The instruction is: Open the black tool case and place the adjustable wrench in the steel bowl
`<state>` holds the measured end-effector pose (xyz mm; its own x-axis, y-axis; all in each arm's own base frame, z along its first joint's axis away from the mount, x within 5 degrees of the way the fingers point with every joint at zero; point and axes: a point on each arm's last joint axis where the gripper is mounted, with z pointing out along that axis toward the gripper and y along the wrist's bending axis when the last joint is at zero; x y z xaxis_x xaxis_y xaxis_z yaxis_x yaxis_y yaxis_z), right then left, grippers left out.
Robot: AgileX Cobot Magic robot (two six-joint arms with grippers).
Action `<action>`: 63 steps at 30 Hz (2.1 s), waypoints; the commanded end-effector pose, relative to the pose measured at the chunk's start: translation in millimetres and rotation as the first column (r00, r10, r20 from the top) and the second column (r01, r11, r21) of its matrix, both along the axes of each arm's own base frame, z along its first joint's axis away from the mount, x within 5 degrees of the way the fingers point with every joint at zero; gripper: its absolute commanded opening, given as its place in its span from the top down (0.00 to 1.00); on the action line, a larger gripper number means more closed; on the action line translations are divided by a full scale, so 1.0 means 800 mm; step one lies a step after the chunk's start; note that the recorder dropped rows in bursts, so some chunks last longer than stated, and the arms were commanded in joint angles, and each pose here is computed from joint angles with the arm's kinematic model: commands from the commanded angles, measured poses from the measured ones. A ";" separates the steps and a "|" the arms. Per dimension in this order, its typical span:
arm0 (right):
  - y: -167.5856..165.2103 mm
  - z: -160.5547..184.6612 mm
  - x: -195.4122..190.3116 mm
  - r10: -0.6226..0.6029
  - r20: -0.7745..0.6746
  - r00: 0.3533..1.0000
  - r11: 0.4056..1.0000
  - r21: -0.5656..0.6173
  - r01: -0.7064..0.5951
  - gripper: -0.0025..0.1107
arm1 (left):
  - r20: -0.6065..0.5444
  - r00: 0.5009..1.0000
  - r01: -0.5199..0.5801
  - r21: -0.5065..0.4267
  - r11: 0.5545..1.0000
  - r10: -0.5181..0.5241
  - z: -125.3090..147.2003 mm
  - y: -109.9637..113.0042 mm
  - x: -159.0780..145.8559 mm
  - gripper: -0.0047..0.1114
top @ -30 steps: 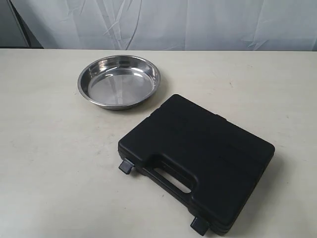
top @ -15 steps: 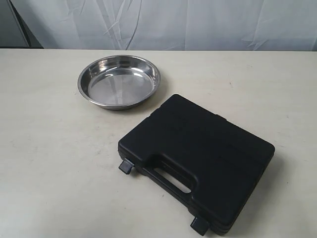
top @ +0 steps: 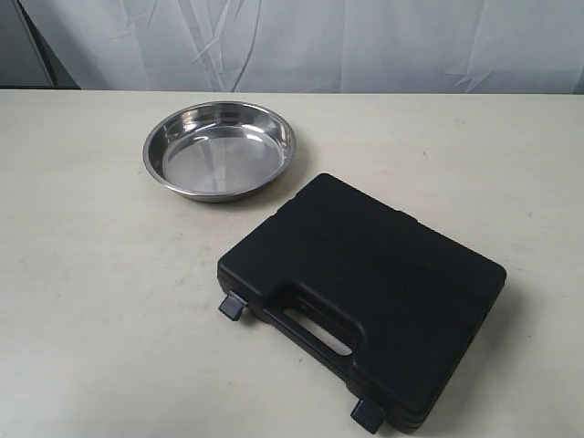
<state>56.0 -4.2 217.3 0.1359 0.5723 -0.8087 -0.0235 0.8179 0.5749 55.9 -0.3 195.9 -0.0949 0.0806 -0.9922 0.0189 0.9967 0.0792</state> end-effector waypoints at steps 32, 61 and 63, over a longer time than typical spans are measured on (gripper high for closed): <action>0.070 0.193 0.174 0.584 -0.594 0.553 0.505 -0.268 -0.820 0.99 | 0.004 1.000 0.001 -0.003 1.000 -0.001 0.001 0.000 0.000 0.96; 0.334 -0.014 0.201 0.084 -0.996 0.005 -0.157 -0.018 -0.987 0.60 | 0.004 1.000 0.001 -0.003 1.000 -0.001 0.001 0.000 0.000 0.96; 0.343 -0.024 0.199 0.082 -0.997 0.004 -0.173 -0.018 -0.985 0.54 | 0.004 1.000 0.001 -0.003 1.000 -0.001 0.001 0.000 0.000 0.96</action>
